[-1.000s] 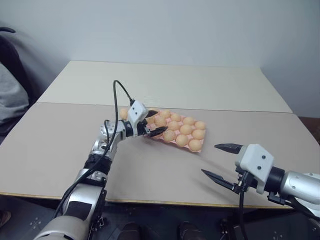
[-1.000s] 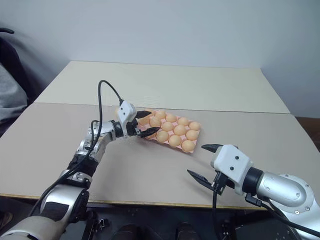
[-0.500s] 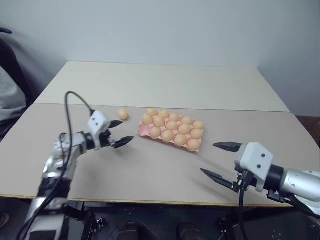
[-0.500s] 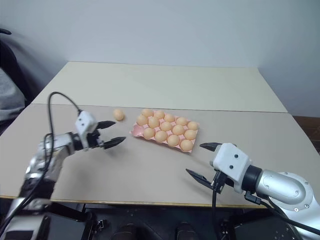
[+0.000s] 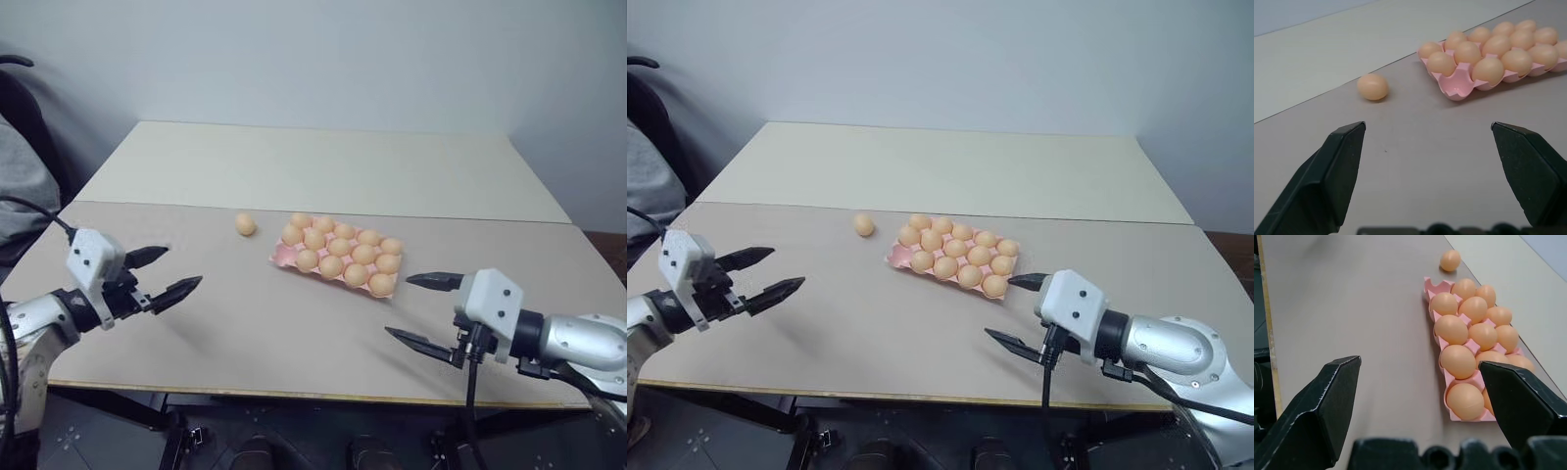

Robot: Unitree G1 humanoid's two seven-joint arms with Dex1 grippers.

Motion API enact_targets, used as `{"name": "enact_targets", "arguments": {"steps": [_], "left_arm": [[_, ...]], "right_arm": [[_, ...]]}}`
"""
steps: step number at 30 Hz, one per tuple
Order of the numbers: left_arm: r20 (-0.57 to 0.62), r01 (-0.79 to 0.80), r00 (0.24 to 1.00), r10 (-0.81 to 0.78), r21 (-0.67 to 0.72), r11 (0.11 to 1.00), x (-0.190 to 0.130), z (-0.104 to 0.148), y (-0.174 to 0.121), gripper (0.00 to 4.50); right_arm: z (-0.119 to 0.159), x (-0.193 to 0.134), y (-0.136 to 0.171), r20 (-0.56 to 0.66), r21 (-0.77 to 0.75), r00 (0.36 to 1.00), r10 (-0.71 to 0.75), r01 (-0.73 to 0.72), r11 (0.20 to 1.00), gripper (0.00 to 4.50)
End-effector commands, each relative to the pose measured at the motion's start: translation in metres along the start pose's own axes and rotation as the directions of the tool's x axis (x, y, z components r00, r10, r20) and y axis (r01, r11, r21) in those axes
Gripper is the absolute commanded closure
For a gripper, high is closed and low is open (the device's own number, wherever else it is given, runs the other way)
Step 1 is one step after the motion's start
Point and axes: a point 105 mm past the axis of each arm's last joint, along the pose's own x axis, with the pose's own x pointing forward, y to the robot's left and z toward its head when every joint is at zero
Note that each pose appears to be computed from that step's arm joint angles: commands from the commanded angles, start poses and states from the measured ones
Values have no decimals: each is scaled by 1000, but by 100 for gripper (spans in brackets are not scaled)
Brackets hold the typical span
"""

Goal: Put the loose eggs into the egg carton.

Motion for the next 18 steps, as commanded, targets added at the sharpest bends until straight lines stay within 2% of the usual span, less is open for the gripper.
{"name": "enact_targets", "arguments": {"steps": [1,6,8,10,15,18], "left_arm": [[68,-24,997,24,10,1000,-4,16,0,2],[43,-122,992,122,-1,993,13,9,13,2],[29,-244,969,246,-58,968,33,6,31,2],[31,-293,954,298,-104,950,52,9,37,2],[16,-276,960,280,-124,953,85,6,33,2],[-4,-307,951,309,-137,942,103,-2,42,2]], "right_arm": [[6,1,-1,18,-52,1000,21,-20,998,0],[6,2,-3,19,-58,1000,17,-16,998,0],[6,3,-3,20,-58,1000,16,-15,998,0],[7,3,-2,18,-61,1000,16,-15,998,0],[5,1,-3,-2,-65,1000,-3,3,998,0],[4,0,-2,-10,-63,1000,-13,12,998,0]]}}
